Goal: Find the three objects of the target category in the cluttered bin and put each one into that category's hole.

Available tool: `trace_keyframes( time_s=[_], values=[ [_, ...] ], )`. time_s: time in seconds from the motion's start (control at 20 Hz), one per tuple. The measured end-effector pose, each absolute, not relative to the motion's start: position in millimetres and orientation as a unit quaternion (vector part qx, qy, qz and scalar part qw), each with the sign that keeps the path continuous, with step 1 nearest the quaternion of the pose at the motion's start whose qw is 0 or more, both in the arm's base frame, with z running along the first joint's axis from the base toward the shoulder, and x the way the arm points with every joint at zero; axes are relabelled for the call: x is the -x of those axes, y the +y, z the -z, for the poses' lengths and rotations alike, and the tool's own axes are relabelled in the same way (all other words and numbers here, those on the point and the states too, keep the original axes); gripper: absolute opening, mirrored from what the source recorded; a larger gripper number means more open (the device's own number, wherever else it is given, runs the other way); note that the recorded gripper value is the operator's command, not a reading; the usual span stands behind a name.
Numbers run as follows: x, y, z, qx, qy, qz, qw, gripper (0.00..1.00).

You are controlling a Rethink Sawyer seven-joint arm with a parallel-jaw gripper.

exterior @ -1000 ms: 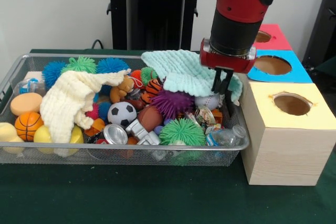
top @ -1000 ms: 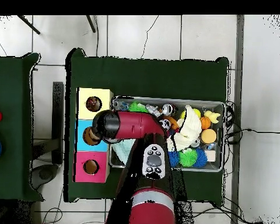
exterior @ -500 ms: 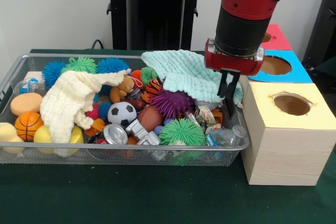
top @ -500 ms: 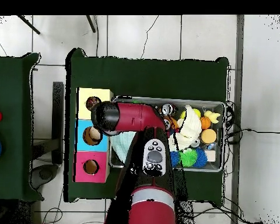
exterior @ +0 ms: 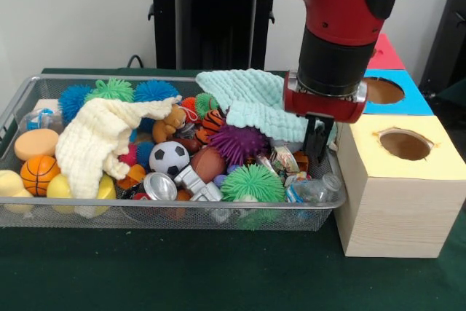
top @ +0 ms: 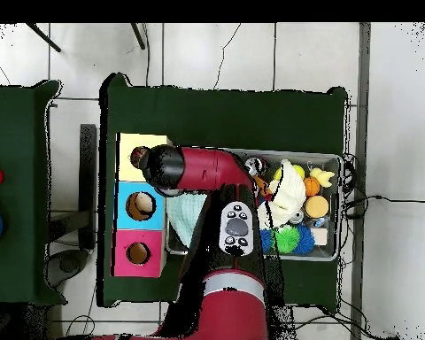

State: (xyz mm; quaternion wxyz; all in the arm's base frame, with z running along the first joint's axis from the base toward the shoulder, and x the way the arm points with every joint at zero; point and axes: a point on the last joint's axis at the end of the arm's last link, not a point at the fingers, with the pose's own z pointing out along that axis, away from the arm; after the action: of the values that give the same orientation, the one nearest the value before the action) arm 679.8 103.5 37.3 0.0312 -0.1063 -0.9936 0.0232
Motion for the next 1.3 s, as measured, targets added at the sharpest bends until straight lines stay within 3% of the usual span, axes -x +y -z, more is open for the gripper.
trace_keyframes(
  time_s=[0.95,1.3],
  values=[
    [-692.8,91.6,11.9,0.11,-0.993,-0.027,0.036,0.0],
    [-691.5,91.4,16.0,0.109,-0.993,-0.027,0.038,0.0]
  ],
)
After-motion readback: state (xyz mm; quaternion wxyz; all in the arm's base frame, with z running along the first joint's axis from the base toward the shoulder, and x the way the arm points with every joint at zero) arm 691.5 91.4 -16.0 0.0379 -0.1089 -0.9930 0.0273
